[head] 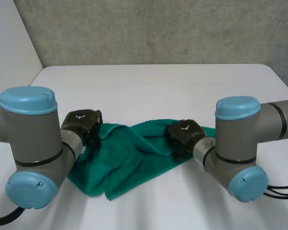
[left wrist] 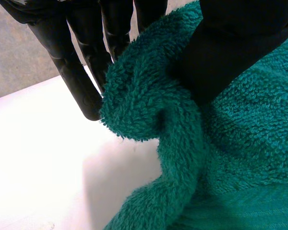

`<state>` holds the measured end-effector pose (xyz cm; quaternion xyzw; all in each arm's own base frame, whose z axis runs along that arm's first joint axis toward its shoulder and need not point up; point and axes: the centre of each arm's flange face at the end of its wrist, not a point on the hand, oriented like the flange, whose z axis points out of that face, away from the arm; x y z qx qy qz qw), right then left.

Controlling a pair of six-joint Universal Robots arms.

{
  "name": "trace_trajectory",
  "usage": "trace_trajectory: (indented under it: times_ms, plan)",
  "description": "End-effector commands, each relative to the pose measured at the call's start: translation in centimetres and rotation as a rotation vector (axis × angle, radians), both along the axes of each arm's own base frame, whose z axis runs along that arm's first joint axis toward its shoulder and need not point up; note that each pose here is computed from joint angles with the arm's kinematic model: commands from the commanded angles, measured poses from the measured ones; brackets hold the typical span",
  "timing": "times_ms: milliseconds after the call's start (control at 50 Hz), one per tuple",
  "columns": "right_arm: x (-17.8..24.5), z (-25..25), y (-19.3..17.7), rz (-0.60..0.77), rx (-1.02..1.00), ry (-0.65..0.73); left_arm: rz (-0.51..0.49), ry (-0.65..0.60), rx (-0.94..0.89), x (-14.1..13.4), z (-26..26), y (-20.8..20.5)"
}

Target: Fold the towel.

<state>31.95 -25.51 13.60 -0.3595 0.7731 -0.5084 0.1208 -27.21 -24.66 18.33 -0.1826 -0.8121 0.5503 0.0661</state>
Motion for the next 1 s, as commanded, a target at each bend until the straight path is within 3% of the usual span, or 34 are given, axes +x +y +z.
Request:
trace_trajectory:
  times_ms: [20, 380, 720, 860, 1000]
  plan:
    - [0.2, 0.5, -1.4, -0.02, -0.038, -0.008, -0.002, -0.005, 0.01, 0.1, -0.3, 0.2]
    - [0.8, -1.1, -2.6, 0.019, -0.06, 0.064, -0.001, -0.01, 0.023, 0.3, -0.6, 0.3]
    - [0.6, -0.9, -4.7, -0.01, -0.09, 0.049, -0.003, -0.011, 0.023, 0.2, -0.6, 0.5]
    - [-0.9, 0.8, -6.4, -0.066, -0.118, 0.021, -0.005, -0.006, 0.013, 0.2, -0.2, 0.6]
    - [-3.6, 8.2, -5.6, -0.073, -0.211, 0.019, -0.007, -0.016, 0.026, 0.8, 0.1, 1.3]
